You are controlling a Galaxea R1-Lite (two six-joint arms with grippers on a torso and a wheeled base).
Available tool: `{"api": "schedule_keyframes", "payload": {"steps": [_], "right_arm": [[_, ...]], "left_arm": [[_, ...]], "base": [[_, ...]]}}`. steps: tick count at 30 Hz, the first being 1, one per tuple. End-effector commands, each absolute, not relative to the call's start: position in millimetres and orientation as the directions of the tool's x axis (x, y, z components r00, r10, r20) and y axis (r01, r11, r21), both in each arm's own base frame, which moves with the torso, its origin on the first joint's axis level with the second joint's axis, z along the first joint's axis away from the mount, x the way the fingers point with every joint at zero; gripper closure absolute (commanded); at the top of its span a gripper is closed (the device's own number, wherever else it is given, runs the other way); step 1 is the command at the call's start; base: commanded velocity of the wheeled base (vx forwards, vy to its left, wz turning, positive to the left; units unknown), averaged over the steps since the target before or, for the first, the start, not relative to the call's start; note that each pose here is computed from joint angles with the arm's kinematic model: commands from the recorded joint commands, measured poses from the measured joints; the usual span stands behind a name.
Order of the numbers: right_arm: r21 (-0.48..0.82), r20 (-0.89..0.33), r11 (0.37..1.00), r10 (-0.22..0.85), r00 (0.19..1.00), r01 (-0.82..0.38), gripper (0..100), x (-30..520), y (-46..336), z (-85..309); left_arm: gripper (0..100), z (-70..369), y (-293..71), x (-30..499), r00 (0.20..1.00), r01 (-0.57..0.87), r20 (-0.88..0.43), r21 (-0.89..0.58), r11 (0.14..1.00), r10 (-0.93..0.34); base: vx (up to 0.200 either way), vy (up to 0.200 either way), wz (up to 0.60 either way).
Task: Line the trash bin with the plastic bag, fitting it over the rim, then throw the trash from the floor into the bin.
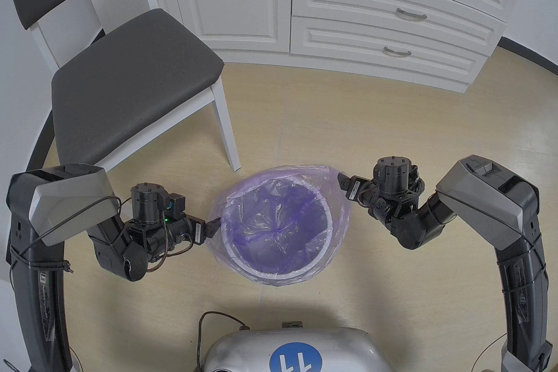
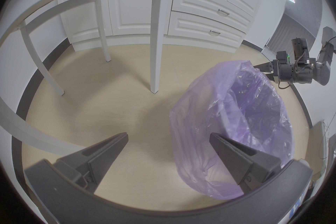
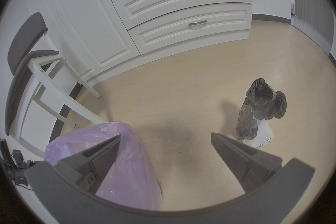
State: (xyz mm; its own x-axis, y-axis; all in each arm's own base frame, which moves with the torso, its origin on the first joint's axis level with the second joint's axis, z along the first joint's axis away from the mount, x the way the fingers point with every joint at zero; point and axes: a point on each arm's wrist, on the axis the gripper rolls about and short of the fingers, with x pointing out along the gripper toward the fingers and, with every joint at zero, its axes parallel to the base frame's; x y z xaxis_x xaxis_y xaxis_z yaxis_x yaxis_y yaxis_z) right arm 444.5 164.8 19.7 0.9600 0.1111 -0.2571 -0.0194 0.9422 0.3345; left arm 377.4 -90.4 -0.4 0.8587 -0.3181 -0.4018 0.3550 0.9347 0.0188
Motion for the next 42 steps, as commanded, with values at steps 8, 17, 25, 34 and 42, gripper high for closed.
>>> {"api": "schedule_keyframes", "payload": {"steps": [8,17,25,34,42], "right_arm": [[0.335,-0.266,0.942,0.121,0.956,-0.026,0,444.7,170.4,10.0],[0.418,-0.228,0.908,0.126,0.965,-0.019,0,453.4,180.1,7.4],[0.459,-0.179,0.888,0.114,0.977,-0.02,0,463.0,184.5,-3.9],[0.446,-0.205,0.895,0.108,0.973,-0.005,0,467.8,185.5,-27.4],[0.414,-0.244,0.91,0.103,0.964,0.008,0,467.3,185.3,-43.7]], "left_arm": [[0,-17.9,-90.7,400.8,0.886,0.276,-0.388,-0.004,0.961,-0.256],[0,-10.0,-89.4,418.4,0.916,0.219,-0.328,-0.069,0.973,-0.23],[0,-22.3,-96.9,439.2,0.948,0.115,-0.288,-0.09,0.989,-0.136],[0,-35.2,-99.9,445.1,0.948,0.095,-0.295,-0.094,0.991,-0.119],[0,-52.6,-101.2,446.6,0.937,0.077,-0.336,-0.071,0.994,-0.097]], "base": [[0.0,0.0,0.0],[0.0,0.0,0.0],[0.0,0.0,0.0],[0.0,0.0,0.0],[0.0,0.0,0.0]]}}
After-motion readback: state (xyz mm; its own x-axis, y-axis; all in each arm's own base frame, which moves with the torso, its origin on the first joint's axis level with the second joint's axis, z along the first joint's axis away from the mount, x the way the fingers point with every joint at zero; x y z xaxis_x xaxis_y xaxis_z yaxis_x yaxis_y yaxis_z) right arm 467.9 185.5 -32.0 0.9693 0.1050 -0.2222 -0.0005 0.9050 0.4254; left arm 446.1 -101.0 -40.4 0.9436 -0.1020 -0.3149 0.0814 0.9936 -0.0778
